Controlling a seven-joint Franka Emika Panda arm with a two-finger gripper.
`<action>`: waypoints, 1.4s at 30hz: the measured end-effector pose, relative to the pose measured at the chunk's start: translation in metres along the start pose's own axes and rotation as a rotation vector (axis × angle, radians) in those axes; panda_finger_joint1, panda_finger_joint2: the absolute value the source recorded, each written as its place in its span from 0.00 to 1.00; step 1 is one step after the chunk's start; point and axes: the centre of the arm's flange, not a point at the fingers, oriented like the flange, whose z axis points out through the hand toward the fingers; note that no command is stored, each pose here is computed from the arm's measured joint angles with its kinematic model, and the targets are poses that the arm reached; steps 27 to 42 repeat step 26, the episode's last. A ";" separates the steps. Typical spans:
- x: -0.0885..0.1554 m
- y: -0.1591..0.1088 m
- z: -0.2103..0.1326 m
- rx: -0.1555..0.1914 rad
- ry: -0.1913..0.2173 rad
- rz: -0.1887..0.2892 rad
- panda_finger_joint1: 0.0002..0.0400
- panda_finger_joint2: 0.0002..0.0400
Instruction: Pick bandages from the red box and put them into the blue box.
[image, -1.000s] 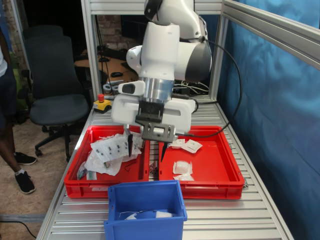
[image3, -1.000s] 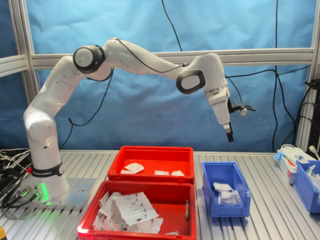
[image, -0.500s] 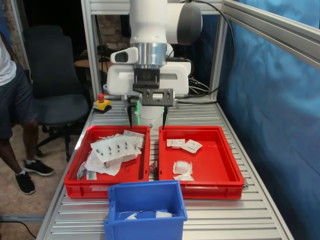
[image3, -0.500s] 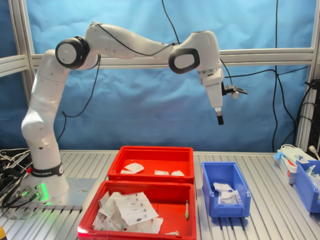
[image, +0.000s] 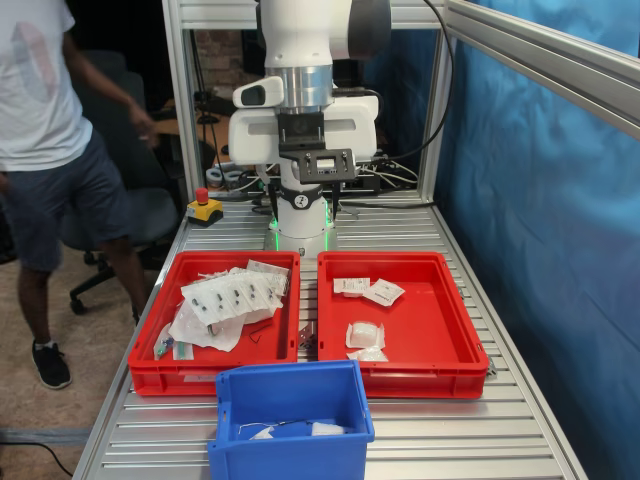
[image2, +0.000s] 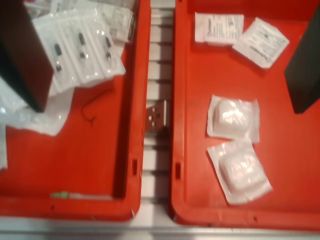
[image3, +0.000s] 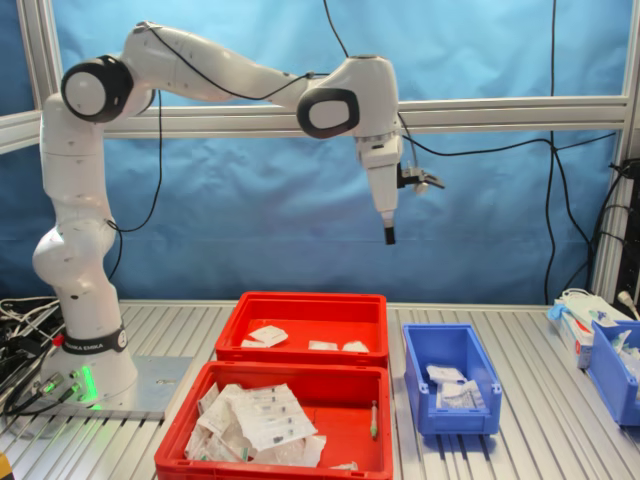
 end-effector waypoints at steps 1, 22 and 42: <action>-0.003 0.002 0.001 -0.006 -0.002 -0.005 1.00 1.00; -0.043 0.030 0.012 -0.137 -0.063 -0.065 1.00 1.00; -0.044 0.031 0.012 -0.142 -0.066 -0.066 1.00 1.00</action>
